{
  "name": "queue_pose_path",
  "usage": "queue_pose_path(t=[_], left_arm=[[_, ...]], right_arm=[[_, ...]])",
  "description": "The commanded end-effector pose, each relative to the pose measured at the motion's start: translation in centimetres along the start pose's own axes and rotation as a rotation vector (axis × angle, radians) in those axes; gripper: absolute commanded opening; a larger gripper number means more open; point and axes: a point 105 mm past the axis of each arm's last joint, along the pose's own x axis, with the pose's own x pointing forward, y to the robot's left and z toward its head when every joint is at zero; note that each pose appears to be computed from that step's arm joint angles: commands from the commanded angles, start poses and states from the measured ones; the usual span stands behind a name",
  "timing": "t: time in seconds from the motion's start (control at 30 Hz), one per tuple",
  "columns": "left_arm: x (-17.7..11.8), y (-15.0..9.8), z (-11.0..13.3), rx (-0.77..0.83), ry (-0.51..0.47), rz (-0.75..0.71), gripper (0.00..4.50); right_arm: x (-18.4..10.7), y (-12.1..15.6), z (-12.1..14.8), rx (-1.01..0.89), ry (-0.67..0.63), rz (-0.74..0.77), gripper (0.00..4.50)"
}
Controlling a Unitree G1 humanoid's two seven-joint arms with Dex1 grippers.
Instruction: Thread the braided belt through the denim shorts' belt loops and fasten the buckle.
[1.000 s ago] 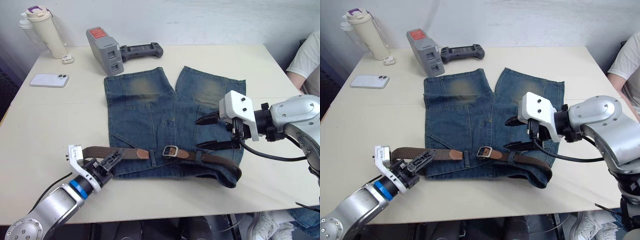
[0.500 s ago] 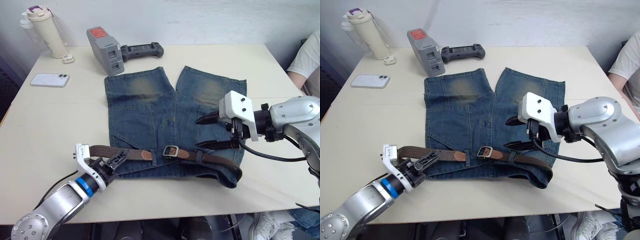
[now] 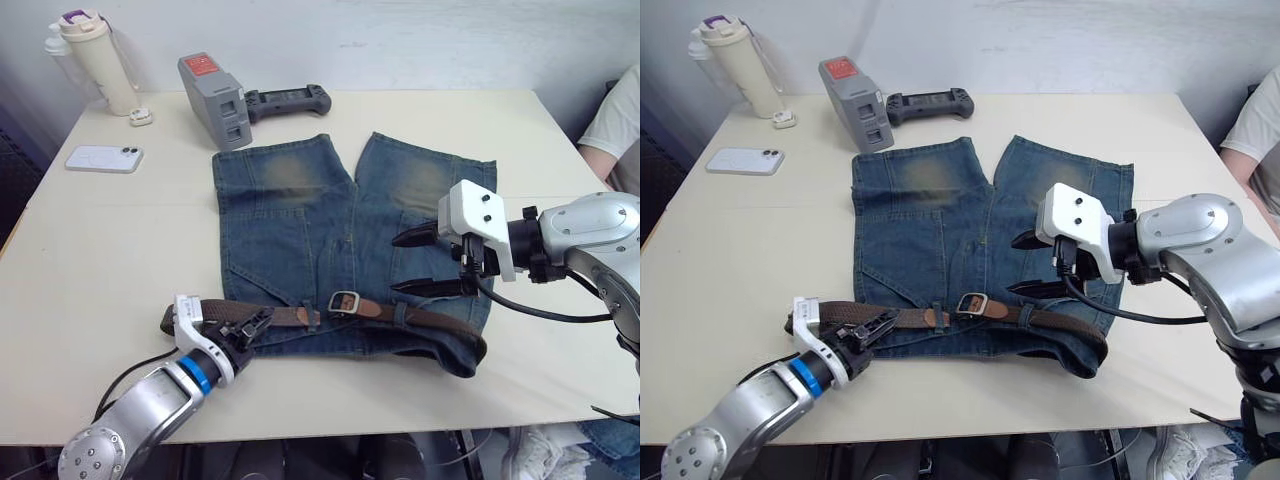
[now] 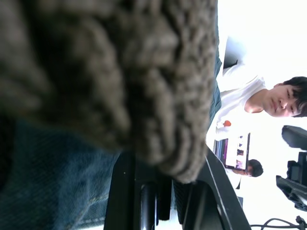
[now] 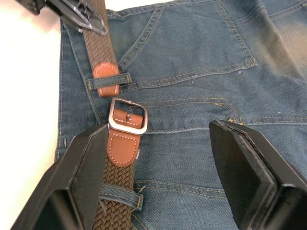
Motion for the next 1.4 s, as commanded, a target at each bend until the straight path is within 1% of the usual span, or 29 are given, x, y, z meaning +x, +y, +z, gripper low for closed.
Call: queue_pose_path(t=[0.03, 0.1, 0.17, 0.27, 0.37, 0.53, 0.6, 0.77, 0.93, 1.03, 1.13, 1.2, 1.23, 1.27, 1.33, 1.4], left_arm=[[1.1, -1.3, -2.0, -0.042, 0.065, -0.039, 0.0], [1.3, -1.1, -2.0, -0.046, 0.069, -0.023, 0.0], [1.4, -0.8, -2.3, 0.007, 0.115, -0.007, 0.0], [2.0, -0.8, -2.3, 0.027, 0.141, -0.006, 0.0], [2.1, -0.3, -2.6, 0.149, 0.23, 0.036, 0.0], [1.9, 0.5, -2.4, 0.262, 0.281, 0.113, 0.0], [2.1, 0.2, -2.7, 0.277, 0.297, 0.108, 0.0], [3.2, -0.2, -3.1, 0.258, 0.313, 0.092, 0.0], [3.8, -0.3, -3.7, 0.297, 0.368, 0.095, 0.0], [4.4, -1.1, -4.5, 0.308, 0.409, 0.047, 0.0], [4.4, -1.0, -4.9, 0.341, 0.453, 0.045, 0.0], [4.5, -1.6, -5.2, 0.309, 0.455, -0.015, 0.0], [4.5, -2.1, -4.8, 0.272, 0.424, -0.051, 0.0], [4.1, -1.1, -4.7, 0.299, 0.437, -0.001, 0.0], [3.5, 0.2, -5.2, 0.324, 0.483, 0.055, 0.0], [3.5, -0.5, -6.2, 0.363, 0.542, 0.007, 0.0]], right_arm=[[-0.7, -0.1, 0.8, -0.039, 0.008, -0.032, 3.55], [-0.8, -0.1, 0.9, -0.038, 0.01, -0.036, 3.55], [-0.9, -0.2, 0.9, -0.038, 0.016, -0.043, 3.55], [-0.9, 0.0, 0.9, -0.028, 0.021, -0.039, 3.55], [-0.9, 0.4, 0.9, -0.025, 0.029, -0.034, 3.55], [-1.0, 0.3, 0.9, -0.019, 0.033, -0.057, 3.55], [-1.1, 0.3, 0.9, -0.017, 0.038, -0.064, 3.55], [-1.1, 0.2, 0.8, -0.007, 0.038, -0.074, 3.55], [-1.0, 0.5, 0.7, 0.002, 0.042, -0.066, 3.55], [-0.9, 1.1, 0.4, 0.009, 0.049, -0.043, 3.55], [-0.8, 1.4, 0.2, 0.017, 0.052, -0.033, 3.55], [-0.7, 1.7, 0.0, 0.018, 0.066, -0.011, 3.55], [-0.7, 2.1, -0.1, 0.016, 0.074, 0.003, 3.55], [-0.6, 2.2, -0.1, 0.02, 0.078, 0.008, 3.55], [-0.6, 2.4, -0.2, 0.027, 0.083, 0.01, 3.55], [-0.6, 2.6, -0.3, 0.028, 0.087, 0.016, 3.55]])
